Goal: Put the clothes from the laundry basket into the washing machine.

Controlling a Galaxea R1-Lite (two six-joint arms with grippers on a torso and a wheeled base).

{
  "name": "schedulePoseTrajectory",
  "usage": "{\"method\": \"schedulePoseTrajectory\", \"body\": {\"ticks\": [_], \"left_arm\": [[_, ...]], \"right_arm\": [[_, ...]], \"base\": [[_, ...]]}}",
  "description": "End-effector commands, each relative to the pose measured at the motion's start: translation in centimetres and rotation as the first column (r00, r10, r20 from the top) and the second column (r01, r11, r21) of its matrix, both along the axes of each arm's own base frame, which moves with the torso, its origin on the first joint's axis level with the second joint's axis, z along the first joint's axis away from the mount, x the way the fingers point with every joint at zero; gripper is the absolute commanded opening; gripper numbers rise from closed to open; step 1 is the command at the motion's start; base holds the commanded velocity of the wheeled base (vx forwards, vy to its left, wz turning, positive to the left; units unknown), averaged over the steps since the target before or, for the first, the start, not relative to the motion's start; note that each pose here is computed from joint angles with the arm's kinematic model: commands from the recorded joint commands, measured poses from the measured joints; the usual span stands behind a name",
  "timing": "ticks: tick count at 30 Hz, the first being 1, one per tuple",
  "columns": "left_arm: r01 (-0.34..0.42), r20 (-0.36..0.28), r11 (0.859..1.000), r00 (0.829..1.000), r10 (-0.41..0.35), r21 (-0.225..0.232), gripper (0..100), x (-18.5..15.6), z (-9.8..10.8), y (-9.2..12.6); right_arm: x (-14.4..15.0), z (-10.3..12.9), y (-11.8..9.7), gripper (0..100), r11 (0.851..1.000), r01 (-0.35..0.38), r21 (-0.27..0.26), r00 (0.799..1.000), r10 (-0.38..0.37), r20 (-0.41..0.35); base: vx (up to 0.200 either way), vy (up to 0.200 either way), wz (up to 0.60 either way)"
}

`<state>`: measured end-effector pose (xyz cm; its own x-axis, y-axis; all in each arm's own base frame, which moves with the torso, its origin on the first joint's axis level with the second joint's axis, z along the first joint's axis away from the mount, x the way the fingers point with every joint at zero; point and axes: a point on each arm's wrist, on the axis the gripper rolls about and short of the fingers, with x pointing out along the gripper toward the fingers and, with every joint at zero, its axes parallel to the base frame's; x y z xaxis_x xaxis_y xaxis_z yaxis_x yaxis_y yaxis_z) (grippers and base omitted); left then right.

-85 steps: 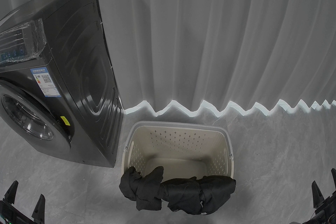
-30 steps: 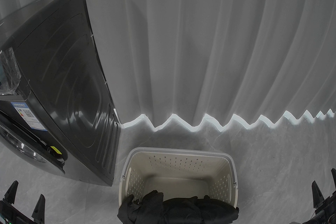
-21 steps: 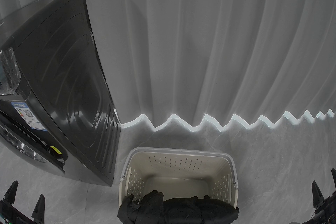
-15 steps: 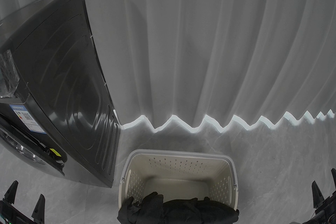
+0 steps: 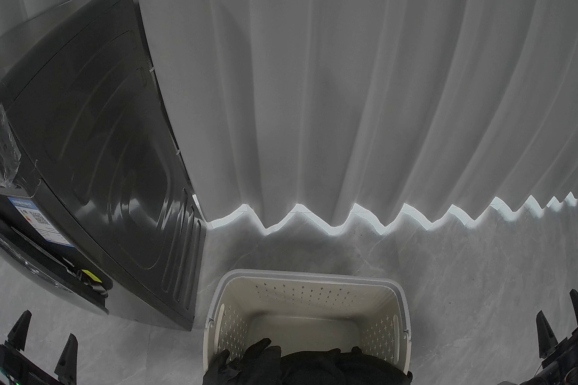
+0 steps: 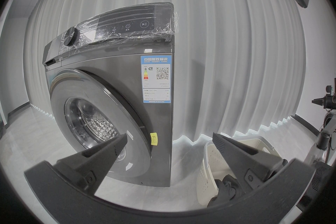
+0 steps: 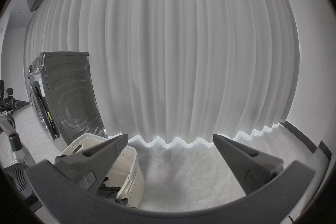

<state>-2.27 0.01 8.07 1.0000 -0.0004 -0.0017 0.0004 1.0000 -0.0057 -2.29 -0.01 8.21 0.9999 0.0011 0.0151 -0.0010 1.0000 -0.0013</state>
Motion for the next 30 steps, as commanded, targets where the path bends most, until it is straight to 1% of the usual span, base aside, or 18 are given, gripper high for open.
{"method": "schedulePoseTrajectory", "body": {"ticks": [1,7,30], "left_arm": [[0.000,0.002,1.000,1.000,0.000,0.000,100,-0.01,-0.52,0.00],[0.000,0.000,1.000,1.000,0.000,0.000,100,-0.01,-0.53,0.00],[0.000,0.000,1.000,1.000,0.000,0.000,100,-0.01,-0.53,0.00]], "right_arm": [[0.01,-0.52,0.00,100,1.000,0.000,0.000,1.000,0.000,-0.001],[0.01,-0.52,0.00,100,1.000,0.000,0.000,1.000,0.000,-0.001],[0.01,-0.52,0.00,100,1.000,0.000,0.000,1.000,0.000,-0.001]], "base": [[0.000,0.000,0.00],[0.000,0.000,0.00],[-0.200,0.000,0.00]]}}
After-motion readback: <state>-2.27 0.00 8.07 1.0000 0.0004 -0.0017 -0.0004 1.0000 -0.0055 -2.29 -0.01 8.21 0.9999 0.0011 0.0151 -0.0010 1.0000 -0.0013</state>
